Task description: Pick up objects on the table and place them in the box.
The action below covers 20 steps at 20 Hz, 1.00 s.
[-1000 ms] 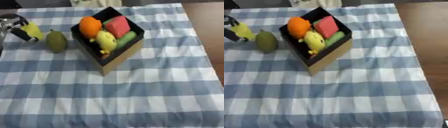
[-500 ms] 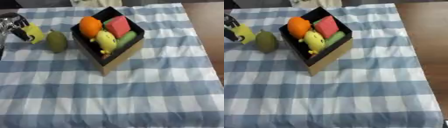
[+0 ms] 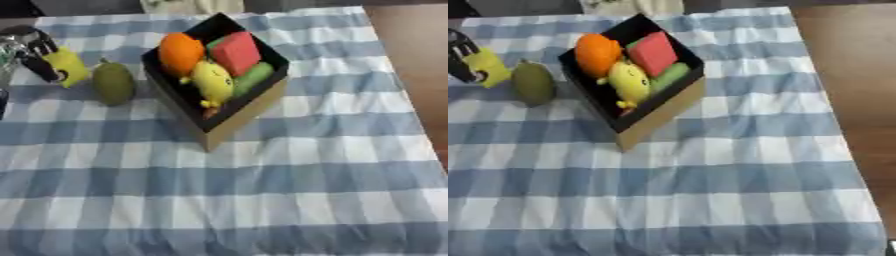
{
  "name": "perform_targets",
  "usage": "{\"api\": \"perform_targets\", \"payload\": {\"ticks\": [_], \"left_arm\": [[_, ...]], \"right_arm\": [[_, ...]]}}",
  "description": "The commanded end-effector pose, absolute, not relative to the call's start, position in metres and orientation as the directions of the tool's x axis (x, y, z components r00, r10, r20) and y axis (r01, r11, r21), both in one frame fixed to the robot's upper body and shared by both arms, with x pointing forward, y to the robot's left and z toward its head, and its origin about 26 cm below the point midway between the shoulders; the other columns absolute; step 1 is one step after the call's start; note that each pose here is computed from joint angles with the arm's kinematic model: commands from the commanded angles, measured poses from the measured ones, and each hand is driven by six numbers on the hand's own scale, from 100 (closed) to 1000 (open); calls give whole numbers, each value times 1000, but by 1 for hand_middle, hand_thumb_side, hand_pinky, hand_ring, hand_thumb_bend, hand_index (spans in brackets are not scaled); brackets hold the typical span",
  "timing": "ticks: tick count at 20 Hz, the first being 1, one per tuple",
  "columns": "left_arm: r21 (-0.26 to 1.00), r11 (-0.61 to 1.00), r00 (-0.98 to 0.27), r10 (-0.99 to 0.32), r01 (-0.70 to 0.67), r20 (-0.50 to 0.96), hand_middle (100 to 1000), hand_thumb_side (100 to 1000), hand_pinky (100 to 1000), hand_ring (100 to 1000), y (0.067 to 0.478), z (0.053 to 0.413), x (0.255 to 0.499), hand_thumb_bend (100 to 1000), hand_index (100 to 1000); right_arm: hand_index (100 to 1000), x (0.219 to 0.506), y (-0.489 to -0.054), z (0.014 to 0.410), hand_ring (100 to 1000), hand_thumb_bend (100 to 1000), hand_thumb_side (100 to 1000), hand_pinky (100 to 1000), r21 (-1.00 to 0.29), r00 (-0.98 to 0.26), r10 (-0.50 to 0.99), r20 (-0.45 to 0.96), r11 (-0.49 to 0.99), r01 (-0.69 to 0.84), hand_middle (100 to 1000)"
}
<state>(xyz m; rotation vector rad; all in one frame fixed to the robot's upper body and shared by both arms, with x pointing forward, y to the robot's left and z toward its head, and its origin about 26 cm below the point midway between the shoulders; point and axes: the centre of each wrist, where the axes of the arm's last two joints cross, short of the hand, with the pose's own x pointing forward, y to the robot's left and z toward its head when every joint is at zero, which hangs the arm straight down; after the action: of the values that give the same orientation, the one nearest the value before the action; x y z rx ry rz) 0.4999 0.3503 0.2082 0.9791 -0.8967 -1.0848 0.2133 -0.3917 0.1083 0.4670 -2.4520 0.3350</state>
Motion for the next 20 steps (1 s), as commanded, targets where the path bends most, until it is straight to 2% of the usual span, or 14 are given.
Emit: {"api": "perform_targets", "payload": {"ticks": [1, 4, 6, 9, 10, 11, 15, 20], "left_arm": [[959, 144, 222, -971, 244, 90, 503, 112, 839, 760, 354, 224, 500, 359, 754], [964, 124, 201, -977, 235, 76, 674, 168, 887, 837, 353, 227, 500, 453, 863], [968, 105, 183, -981, 230, 63, 711, 173, 911, 859, 352, 231, 499, 494, 879], [972, 89, 166, -985, 219, 53, 739, 164, 935, 880, 352, 236, 499, 526, 891], [973, 89, 162, -985, 215, 54, 742, 204, 939, 883, 352, 238, 498, 489, 895], [973, 92, 160, -985, 210, 59, 747, 192, 943, 888, 352, 240, 498, 524, 900], [972, 114, 169, -982, 204, 80, 771, 243, 952, 909, 352, 243, 498, 524, 921], [969, 135, 189, -977, 205, 97, 779, 249, 953, 916, 352, 241, 498, 515, 926]], "right_arm": [[997, 212, -393, 116, 1000, 100, 474, 1000, -239, -801, -205, 562, 888, -394, 321], [997, 212, -393, 116, 1000, 100, 472, 1000, -239, -802, -203, 562, 888, -393, 319], [997, 212, -393, 116, 1000, 100, 472, 1000, -241, -801, -201, 564, 888, -393, 316], [996, 212, -392, 116, 1000, 100, 472, 1000, -243, -801, -198, 566, 888, -391, 314], [996, 212, -392, 115, 1000, 100, 474, 1000, -243, -801, -197, 566, 888, -390, 314], [996, 212, -392, 115, 1000, 100, 471, 1000, -243, -801, -196, 566, 888, -390, 314], [995, 212, -392, 115, 1000, 100, 470, 1000, -244, -801, -196, 565, 888, -389, 312], [995, 212, -391, 115, 1000, 100, 470, 1000, -244, -802, -194, 565, 889, -388, 309]]}}
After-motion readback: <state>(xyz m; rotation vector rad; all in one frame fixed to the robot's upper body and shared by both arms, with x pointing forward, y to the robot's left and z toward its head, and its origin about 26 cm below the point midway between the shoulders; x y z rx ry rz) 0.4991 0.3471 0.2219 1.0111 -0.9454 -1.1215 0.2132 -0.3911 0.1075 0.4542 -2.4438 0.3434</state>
